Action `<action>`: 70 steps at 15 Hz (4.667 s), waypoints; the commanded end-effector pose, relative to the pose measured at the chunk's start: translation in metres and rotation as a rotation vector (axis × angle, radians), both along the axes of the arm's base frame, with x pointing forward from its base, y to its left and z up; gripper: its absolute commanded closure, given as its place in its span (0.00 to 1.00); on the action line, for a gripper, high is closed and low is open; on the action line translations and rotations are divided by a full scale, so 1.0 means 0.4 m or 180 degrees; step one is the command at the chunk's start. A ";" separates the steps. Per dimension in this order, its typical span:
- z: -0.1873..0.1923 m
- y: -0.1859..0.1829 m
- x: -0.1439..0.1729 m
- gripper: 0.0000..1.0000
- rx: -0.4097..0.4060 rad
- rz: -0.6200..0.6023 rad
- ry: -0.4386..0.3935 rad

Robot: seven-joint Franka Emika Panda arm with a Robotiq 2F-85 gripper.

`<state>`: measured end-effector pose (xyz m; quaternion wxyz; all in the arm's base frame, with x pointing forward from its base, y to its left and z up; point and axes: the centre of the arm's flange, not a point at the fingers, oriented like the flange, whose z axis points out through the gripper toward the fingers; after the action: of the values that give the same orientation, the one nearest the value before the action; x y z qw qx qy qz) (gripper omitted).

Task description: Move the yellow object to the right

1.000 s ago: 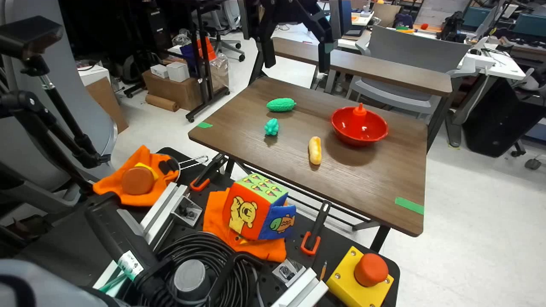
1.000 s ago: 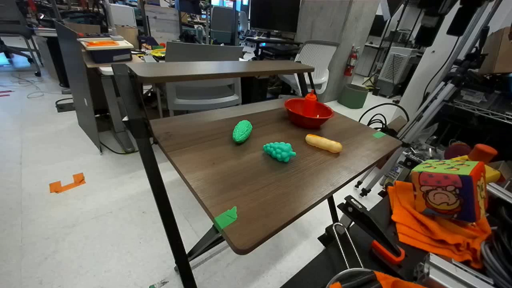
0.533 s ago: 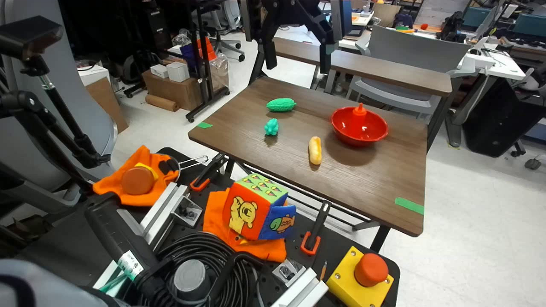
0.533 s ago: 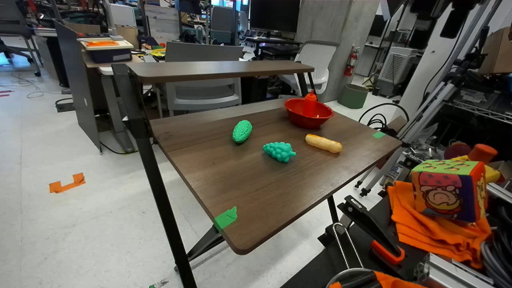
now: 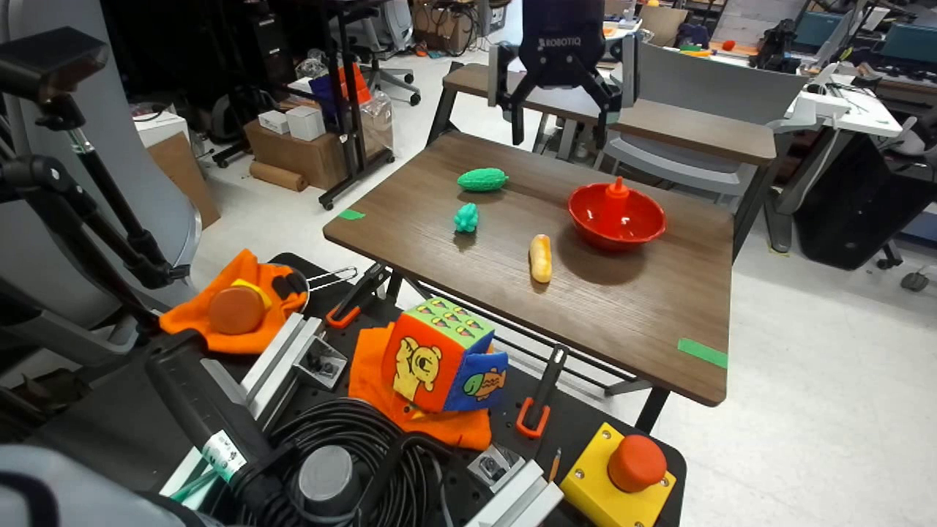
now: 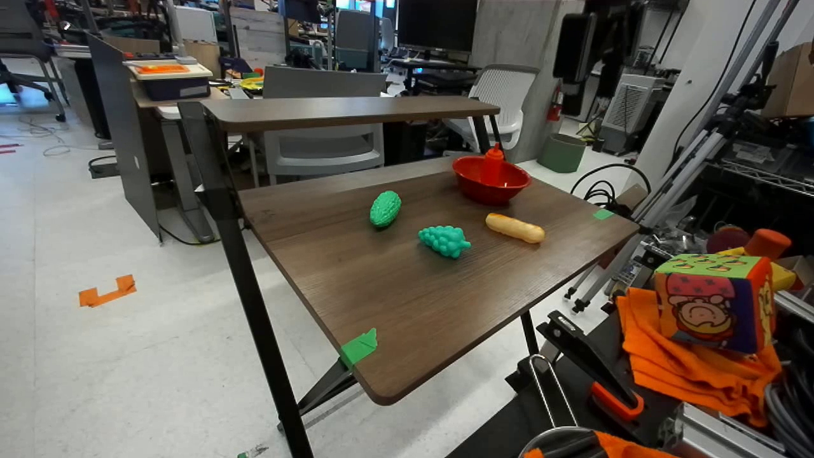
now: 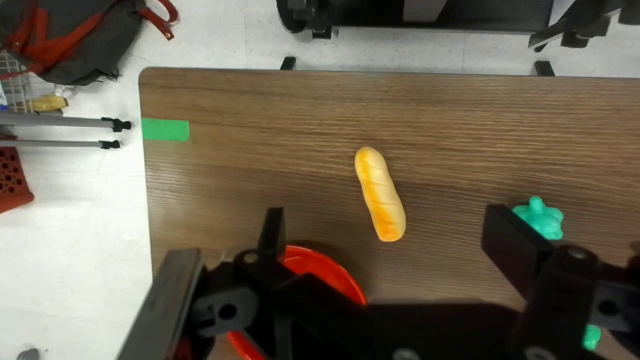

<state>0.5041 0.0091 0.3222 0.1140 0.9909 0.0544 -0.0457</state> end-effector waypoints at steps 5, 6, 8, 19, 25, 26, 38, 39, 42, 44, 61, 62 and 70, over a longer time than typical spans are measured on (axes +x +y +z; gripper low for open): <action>-0.216 -0.005 0.232 0.00 0.0174 0.0540 0.0418; -0.240 0.005 0.239 0.00 0.0193 0.0593 0.0435; -0.279 0.019 0.238 0.00 0.0256 0.0711 0.0479; -0.434 0.033 0.146 0.00 0.0588 0.0067 0.0257; -0.464 -0.002 0.145 0.00 0.0477 -0.0324 0.0114; -0.470 -0.008 0.147 0.00 0.0449 -0.0359 0.0125; -0.547 -0.044 0.195 0.42 0.0230 -0.0372 0.0482; -0.544 -0.041 0.199 0.50 0.0219 -0.0364 0.0513; -0.540 -0.033 0.208 0.73 0.0184 -0.0309 0.0571; -0.526 -0.031 0.207 0.86 0.0122 -0.0269 0.0577; -0.187 -0.168 0.115 0.86 -0.0085 -0.0298 -0.0064; -0.179 -0.218 0.123 0.86 -0.0072 -0.0470 -0.0054; -0.333 -0.588 0.195 0.86 -0.0014 -0.1456 0.0526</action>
<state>0.5492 -0.1928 0.2191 0.1064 0.9777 -0.1422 -0.1117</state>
